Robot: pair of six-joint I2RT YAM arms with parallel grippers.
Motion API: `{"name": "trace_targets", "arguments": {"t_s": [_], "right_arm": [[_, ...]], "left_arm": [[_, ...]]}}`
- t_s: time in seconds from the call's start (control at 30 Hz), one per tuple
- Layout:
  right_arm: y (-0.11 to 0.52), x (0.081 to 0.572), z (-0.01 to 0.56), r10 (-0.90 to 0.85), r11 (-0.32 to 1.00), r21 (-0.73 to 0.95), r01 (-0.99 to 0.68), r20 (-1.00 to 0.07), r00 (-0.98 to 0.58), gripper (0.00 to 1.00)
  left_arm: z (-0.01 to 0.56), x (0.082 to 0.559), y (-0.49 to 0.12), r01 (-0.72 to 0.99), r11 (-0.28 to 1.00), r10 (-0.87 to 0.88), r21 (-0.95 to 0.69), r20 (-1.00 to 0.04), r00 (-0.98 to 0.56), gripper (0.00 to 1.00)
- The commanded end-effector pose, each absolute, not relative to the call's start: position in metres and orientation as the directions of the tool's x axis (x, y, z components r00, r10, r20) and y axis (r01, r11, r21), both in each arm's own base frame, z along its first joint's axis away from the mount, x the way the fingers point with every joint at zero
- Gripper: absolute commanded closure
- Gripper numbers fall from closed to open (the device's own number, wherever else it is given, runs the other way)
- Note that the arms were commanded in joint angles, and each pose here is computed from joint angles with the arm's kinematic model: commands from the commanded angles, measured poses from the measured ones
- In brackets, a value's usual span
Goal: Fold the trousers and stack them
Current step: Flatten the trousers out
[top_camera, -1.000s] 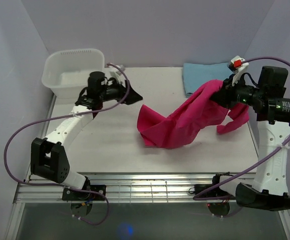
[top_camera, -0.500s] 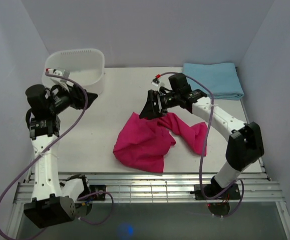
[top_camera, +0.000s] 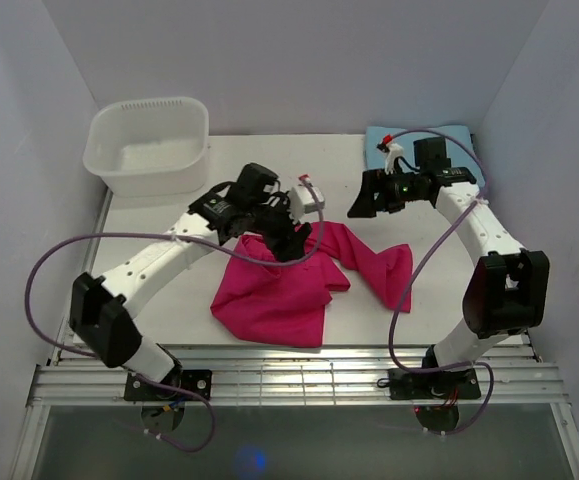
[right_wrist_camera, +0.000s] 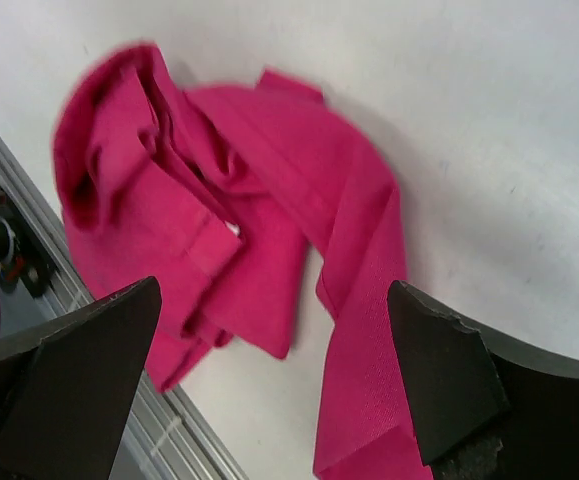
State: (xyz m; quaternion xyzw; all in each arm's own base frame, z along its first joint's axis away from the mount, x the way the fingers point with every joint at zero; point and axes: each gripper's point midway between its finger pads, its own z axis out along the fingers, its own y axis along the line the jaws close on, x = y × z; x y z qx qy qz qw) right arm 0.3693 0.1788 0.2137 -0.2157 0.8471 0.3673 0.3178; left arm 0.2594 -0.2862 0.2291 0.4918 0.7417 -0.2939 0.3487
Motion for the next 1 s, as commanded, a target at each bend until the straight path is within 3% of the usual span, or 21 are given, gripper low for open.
{"name": "trace_targets", "arguments": {"t_s": [0.0,0.27,0.4,0.43,0.47,0.57,0.6,0.67,0.87,0.97], "right_arm": [[0.169,0.314,0.145,-0.320,0.622,0.480,-0.619,-0.566,-0.760,0.00],[0.162,0.308,0.087,-0.338,0.664,0.495,-0.561,-0.471,-0.815,0.00],[0.156,0.304,0.071,-0.346,0.685,0.484,-0.545,-0.442,-0.828,0.06],[0.154,0.303,0.068,-0.349,0.692,0.475,-0.544,-0.439,-0.828,0.07],[0.153,0.301,0.064,-0.351,0.696,0.476,-0.539,-0.429,-0.832,0.08],[0.152,0.300,0.060,-0.354,0.700,0.471,-0.537,-0.424,-0.834,0.14],[0.151,0.300,0.059,-0.354,0.704,0.467,-0.535,-0.422,-0.835,0.16],[0.152,0.301,0.062,-0.352,0.703,0.466,-0.537,-0.427,-0.833,0.17],[0.173,0.307,0.097,-0.338,0.643,0.484,-0.593,-0.515,-0.787,0.17],[0.205,0.290,0.105,-0.426,0.561,0.476,-0.678,-0.536,-0.729,0.13]], "left_arm": [[0.214,0.270,-0.316,0.951,0.308,0.653,0.039,-0.735,-0.181,0.29],[0.139,0.301,-0.366,0.953,0.288,0.801,0.091,-0.568,-0.188,0.25],[0.114,0.285,-0.371,0.973,0.230,0.834,-0.019,-0.511,-0.207,0.30],[0.110,0.282,-0.369,0.970,0.238,0.836,-0.038,-0.501,-0.225,0.33],[0.108,0.279,-0.366,0.969,0.241,0.842,-0.048,-0.487,-0.234,0.45],[0.111,0.276,-0.354,0.963,0.266,0.839,-0.048,-0.481,-0.256,0.63],[0.116,0.277,-0.351,0.959,0.278,0.832,-0.048,-0.488,-0.265,0.81],[0.133,0.284,-0.340,0.950,0.311,0.810,-0.037,-0.512,-0.286,0.97],[0.214,0.305,-0.294,0.907,0.420,0.703,0.036,-0.645,-0.300,1.00],[0.252,0.309,-0.253,0.859,0.500,0.648,0.108,-0.705,-0.288,1.00]]}}
